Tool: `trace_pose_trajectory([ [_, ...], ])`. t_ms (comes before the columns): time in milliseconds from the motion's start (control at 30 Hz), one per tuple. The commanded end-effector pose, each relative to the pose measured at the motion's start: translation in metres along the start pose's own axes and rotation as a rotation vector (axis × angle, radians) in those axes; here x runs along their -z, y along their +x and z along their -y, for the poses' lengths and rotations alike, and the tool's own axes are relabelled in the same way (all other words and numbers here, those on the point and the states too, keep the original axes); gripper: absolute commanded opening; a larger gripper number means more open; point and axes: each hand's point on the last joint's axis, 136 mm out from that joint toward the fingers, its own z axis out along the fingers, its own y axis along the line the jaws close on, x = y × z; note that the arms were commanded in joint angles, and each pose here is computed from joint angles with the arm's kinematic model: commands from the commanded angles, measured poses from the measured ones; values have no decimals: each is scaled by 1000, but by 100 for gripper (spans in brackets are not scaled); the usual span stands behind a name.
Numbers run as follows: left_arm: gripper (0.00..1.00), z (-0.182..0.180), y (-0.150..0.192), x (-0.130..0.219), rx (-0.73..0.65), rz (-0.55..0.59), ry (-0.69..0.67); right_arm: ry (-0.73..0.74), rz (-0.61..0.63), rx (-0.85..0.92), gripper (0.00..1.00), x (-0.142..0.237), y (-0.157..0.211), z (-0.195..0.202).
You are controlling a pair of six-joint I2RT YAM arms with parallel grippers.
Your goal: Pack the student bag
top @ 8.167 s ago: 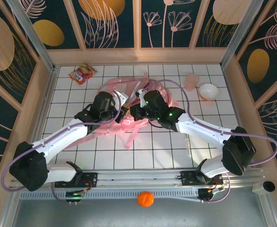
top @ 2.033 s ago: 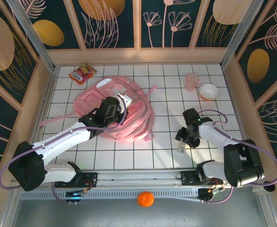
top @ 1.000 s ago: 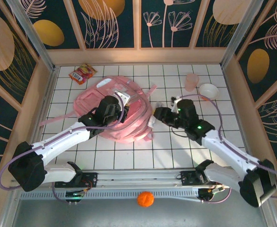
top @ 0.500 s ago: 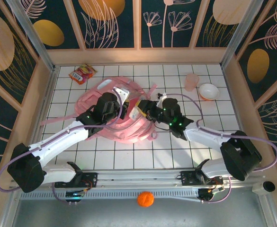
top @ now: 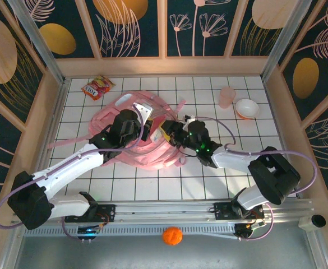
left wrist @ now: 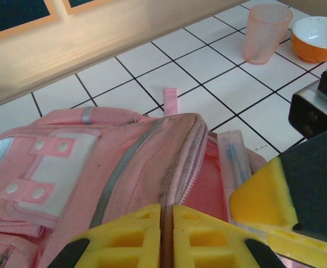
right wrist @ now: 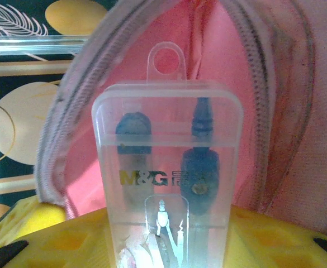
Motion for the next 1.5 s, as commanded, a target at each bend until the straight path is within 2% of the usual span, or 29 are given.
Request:
trace_pose_trajectory([
  [0,11,4,-67,26,20,215,28,-60,14,-28,47,-5,-1,-5],
  [267,11,5,-68,27,27,221,36,-94,-11,-45,47,-21,2,-9],
  [600,11,6,-66,25,29,218,42,-58,-12,-40,67,-27,3,-6],
  [1200,11,6,-68,26,28,225,41,-25,-4,-27,65,-27,4,-4],
  [1467,11,5,-68,28,22,225,38,28,7,-24,70,-28,3,7],
])
